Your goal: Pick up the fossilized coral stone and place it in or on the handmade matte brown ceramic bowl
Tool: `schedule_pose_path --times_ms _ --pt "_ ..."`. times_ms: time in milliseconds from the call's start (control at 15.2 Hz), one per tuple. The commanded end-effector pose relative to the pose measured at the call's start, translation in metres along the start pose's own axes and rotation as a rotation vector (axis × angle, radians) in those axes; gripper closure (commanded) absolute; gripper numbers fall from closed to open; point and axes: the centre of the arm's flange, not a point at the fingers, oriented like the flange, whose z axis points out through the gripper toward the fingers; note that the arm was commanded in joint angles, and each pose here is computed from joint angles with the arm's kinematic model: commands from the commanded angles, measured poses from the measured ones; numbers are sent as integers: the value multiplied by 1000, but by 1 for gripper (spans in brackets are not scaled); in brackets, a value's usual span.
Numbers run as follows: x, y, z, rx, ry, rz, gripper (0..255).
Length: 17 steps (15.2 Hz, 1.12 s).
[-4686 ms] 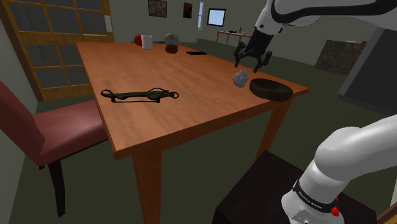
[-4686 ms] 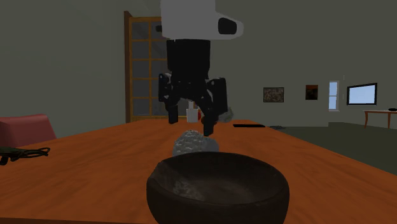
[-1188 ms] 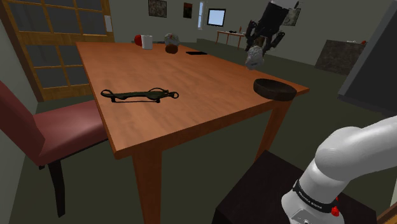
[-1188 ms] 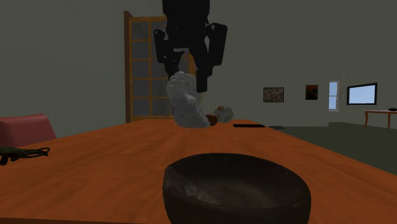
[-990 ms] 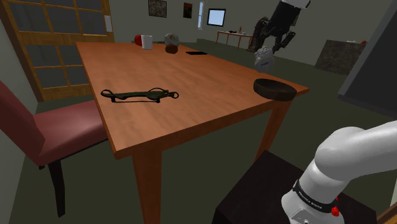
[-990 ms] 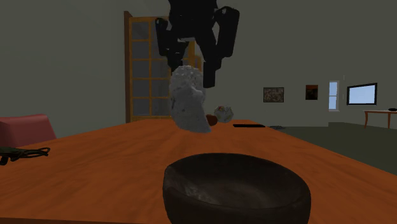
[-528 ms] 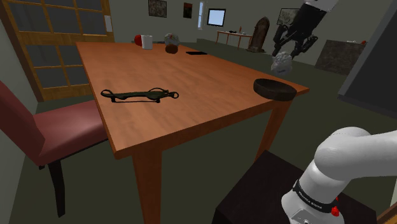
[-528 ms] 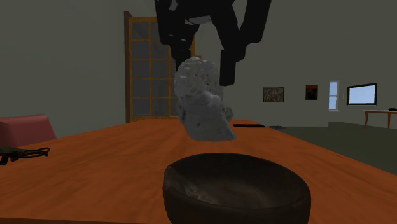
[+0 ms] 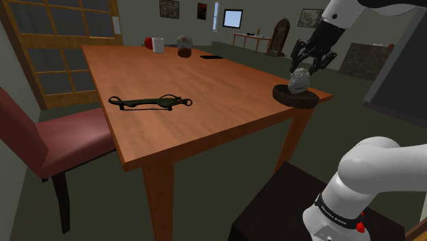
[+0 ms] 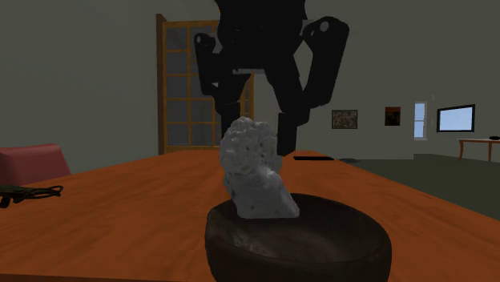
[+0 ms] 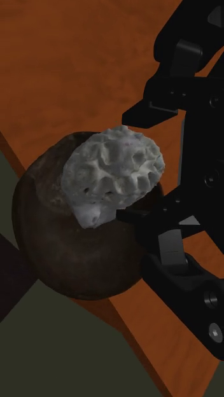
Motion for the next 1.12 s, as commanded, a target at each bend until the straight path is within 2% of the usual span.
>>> schedule_pose_path --times_ms 0,264,792,858,1056 --pt "-3 2 11 0 1 0 255" --pt "-7 5 29 0 1 0 255" --pt "-7 5 29 0 1 0 255" --pt "-7 5 29 0 1 0 0" --pt "-5 5 29 0 1 0 0"
